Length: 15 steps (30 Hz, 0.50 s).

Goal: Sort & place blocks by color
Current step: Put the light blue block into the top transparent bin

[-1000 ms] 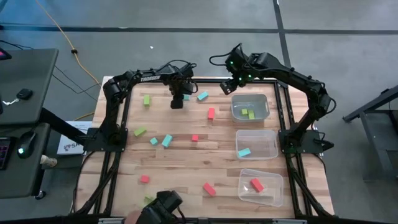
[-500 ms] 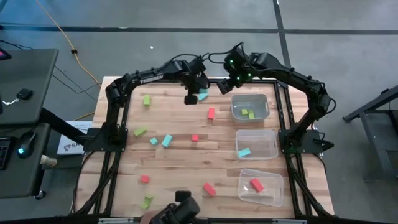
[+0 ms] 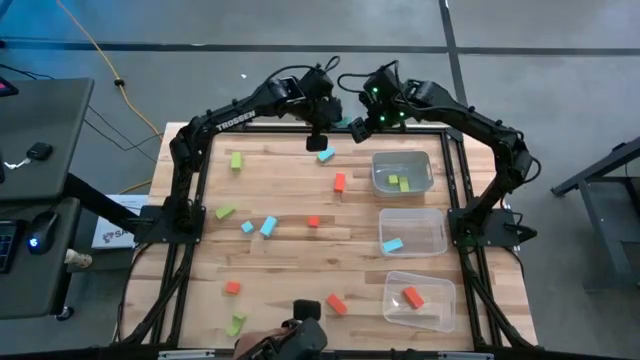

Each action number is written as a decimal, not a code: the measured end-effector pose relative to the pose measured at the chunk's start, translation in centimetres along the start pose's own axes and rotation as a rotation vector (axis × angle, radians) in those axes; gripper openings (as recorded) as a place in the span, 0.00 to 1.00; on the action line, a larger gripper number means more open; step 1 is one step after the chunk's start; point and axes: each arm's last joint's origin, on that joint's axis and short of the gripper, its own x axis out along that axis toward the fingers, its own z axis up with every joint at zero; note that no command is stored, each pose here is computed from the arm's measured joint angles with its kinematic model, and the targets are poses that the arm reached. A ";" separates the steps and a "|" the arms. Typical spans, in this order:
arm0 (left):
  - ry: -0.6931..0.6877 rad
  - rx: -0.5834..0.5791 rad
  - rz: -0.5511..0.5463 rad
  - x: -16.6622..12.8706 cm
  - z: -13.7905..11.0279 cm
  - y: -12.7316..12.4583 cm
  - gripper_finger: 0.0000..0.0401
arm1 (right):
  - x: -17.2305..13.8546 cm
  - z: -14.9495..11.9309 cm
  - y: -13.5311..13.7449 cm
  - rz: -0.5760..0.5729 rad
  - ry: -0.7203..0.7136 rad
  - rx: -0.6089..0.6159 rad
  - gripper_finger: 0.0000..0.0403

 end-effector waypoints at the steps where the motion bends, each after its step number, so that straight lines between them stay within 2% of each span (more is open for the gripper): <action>1: -0.008 0.003 0.003 -0.2 0.2 0.0 0.00 | 0.0 0.1 -0.1 0.002 -0.009 0.008 0.47; 15: -0.012 0.034 0.059 -0.4 1.4 -0.8 0.00 | -0.1 1.2 -0.3 0.039 -0.092 0.073 0.47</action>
